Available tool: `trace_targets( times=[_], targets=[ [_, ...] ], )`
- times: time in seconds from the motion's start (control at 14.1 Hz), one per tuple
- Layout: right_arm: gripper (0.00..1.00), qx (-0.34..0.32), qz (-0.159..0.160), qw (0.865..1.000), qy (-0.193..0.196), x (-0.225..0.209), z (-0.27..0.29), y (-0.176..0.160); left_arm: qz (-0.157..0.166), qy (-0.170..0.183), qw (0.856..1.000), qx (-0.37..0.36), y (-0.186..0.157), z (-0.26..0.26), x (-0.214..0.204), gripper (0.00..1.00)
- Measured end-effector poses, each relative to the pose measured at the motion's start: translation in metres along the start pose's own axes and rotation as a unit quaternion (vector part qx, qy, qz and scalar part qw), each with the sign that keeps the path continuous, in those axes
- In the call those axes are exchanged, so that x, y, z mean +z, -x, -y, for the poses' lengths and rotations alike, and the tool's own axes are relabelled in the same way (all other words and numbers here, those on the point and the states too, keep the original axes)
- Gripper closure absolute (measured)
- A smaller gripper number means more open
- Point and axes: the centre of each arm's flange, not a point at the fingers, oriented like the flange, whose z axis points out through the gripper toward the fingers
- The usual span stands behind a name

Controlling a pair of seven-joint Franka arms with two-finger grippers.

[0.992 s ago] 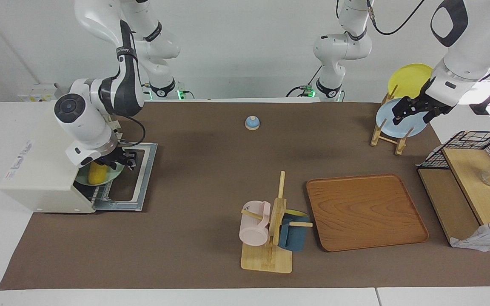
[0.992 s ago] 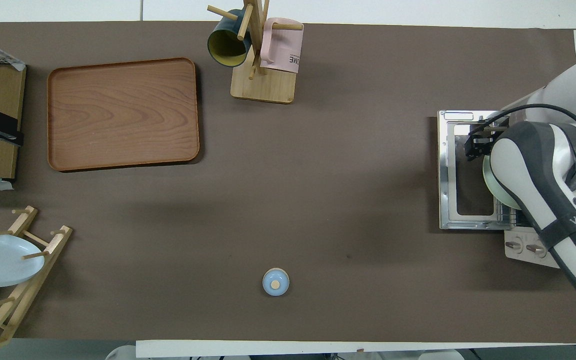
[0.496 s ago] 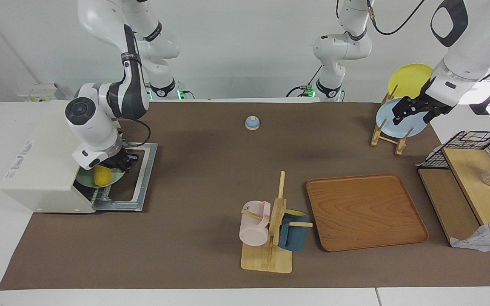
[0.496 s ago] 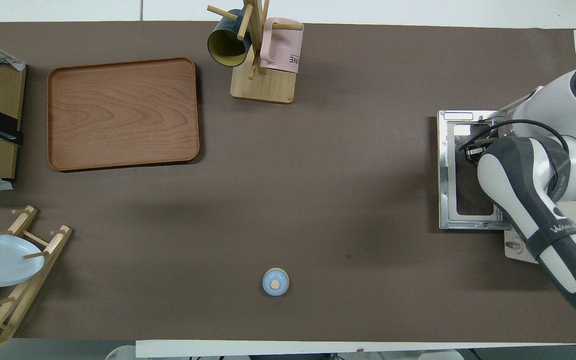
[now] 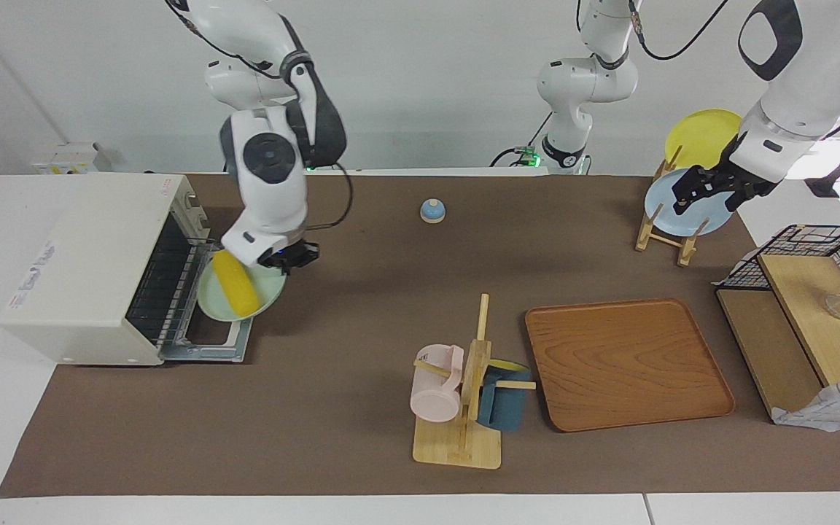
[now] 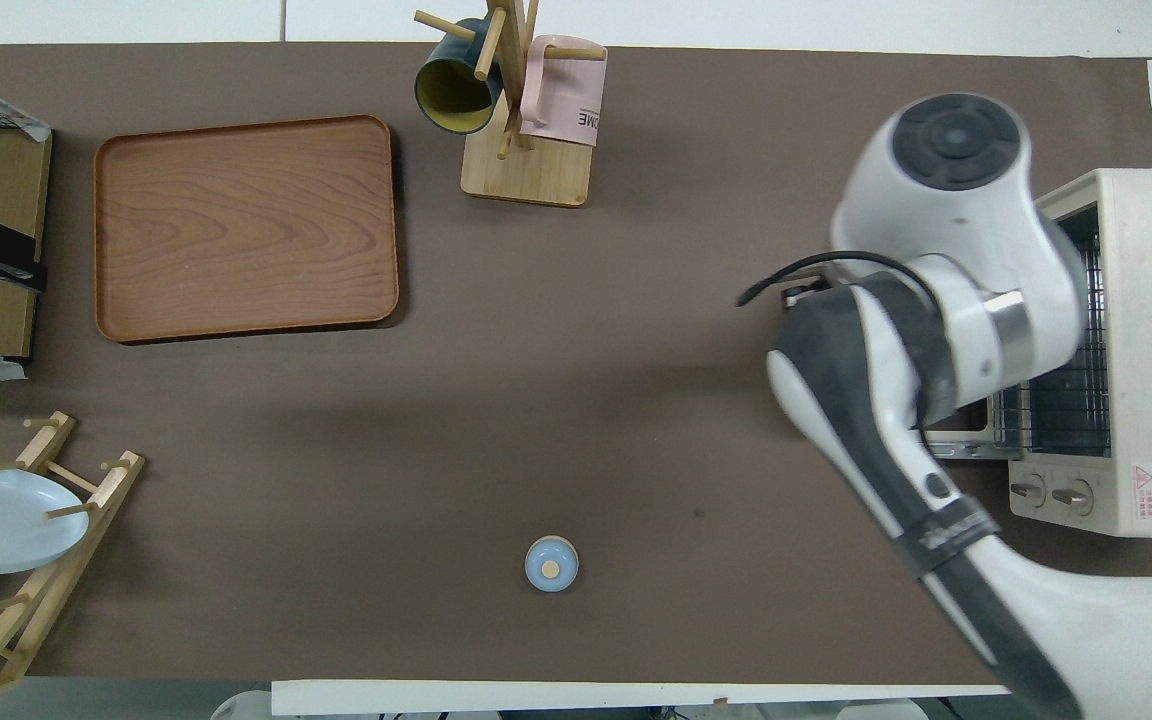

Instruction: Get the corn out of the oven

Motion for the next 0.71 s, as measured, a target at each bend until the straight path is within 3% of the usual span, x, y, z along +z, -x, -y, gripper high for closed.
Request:
trace_targets(
  times=[0.14,0.35,0.71],
  targets=[
    [0.97,0.025,-0.007,1.000,-0.016,-0.010,0.095,0.006,0.000,0.000,1.000,0.000,0.000,0.000,0.000,0.00],
    [0.97,0.064,-0.007,0.998,-0.026,0.019,0.201,0.008,0.000,0.000,1.000,0.000,0.000,0.000,0.000,0.00],
    [0.94,0.113,-0.028,0.991,-0.064,0.063,0.254,0.000,0.000,0.000,1.000,0.000,0.000,0.000,0.000,0.00]
  ],
)
